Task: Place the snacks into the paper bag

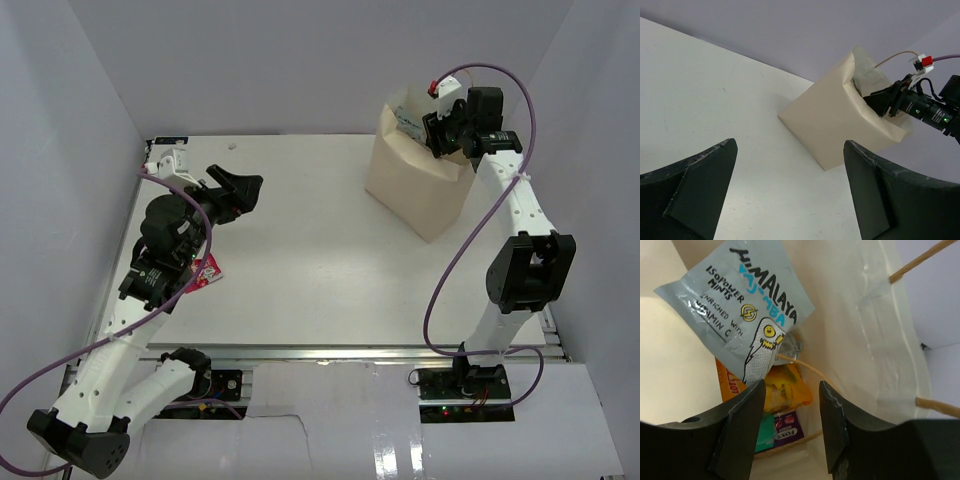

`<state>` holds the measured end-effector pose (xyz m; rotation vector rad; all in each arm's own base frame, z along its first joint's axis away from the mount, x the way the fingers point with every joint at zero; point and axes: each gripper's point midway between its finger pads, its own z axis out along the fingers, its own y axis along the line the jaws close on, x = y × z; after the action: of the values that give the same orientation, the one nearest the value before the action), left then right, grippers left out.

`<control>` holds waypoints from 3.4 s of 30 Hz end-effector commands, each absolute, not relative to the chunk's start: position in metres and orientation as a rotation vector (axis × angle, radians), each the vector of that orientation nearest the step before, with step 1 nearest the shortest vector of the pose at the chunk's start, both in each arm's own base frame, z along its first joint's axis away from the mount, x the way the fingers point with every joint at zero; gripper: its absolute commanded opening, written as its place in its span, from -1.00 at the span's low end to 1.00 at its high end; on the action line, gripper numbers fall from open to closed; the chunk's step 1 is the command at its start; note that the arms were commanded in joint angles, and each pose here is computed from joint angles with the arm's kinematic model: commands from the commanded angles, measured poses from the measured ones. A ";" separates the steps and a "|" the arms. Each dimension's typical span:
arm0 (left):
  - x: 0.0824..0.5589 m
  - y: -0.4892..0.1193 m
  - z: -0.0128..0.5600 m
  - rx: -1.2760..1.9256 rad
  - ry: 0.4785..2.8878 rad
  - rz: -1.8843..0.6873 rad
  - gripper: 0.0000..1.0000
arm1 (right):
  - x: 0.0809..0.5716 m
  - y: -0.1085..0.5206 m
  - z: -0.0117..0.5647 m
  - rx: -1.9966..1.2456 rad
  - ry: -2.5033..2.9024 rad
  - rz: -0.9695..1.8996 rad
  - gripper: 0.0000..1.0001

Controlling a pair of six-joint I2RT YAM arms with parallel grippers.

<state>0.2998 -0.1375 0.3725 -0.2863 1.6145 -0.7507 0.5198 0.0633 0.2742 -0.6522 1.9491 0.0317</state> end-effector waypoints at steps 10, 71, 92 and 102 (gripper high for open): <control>0.296 -0.132 0.369 -0.291 1.617 -0.726 0.96 | 0.489 0.074 0.342 -0.649 1.833 0.087 0.05; 0.307 0.014 0.018 -0.877 2.695 -0.157 -0.63 | 0.264 0.179 0.285 -1.043 1.651 0.816 0.92; 0.307 -0.260 0.199 -0.077 2.209 -1.526 -0.91 | 0.265 0.259 0.247 -0.604 2.036 1.236 0.86; 0.303 -0.330 0.222 0.075 2.199 -1.579 -0.92 | 0.281 0.280 0.241 -0.464 2.090 1.338 0.64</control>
<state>0.2991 -0.3165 0.2064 0.0509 2.2479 -1.5654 0.2706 0.2708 0.2183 -0.4989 2.1635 1.3140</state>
